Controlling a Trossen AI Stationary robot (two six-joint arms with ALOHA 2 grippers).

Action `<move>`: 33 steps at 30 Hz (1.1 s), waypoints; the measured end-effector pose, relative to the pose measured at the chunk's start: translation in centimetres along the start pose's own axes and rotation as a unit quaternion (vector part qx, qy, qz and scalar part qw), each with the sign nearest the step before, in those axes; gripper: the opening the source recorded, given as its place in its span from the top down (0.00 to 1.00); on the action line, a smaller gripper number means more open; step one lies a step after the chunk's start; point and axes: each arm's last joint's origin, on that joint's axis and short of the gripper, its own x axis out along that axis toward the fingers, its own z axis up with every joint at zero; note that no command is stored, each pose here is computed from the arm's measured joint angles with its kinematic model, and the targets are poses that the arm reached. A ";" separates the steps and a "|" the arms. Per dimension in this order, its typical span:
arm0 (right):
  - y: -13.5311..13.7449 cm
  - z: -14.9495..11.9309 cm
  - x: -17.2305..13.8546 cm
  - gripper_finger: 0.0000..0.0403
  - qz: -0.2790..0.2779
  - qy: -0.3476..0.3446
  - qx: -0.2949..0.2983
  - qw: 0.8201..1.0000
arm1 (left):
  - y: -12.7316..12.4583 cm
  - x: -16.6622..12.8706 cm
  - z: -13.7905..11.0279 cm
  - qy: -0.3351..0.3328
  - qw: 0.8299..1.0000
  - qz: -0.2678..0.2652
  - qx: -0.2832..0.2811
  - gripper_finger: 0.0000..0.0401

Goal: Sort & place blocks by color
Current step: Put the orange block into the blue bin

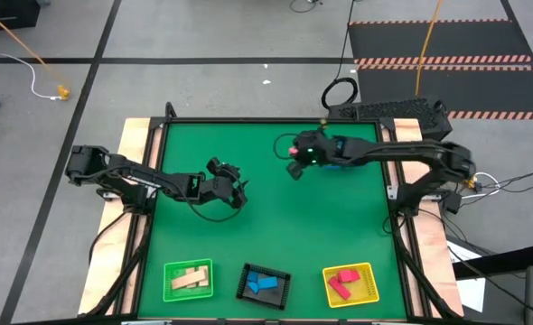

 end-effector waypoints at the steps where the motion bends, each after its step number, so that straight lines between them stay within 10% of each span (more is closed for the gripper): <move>1: -0.4 -0.3 -0.9 0.89 -0.011 -0.001 0.000 1.000 | 0.0 0.0 0.0 0.000 1.000 0.000 0.000 0.37; 16: -5.9 -11.9 -5.4 0.89 -0.034 -0.068 0.116 0.990 | 0.0 0.0 0.1 -0.004 1.000 -0.001 -0.002 0.37; 33: -9.4 -16.0 -4.4 0.78 -0.112 -0.180 0.161 0.964 | -0.6 -0.3 0.4 -0.023 0.999 -0.020 -0.010 0.37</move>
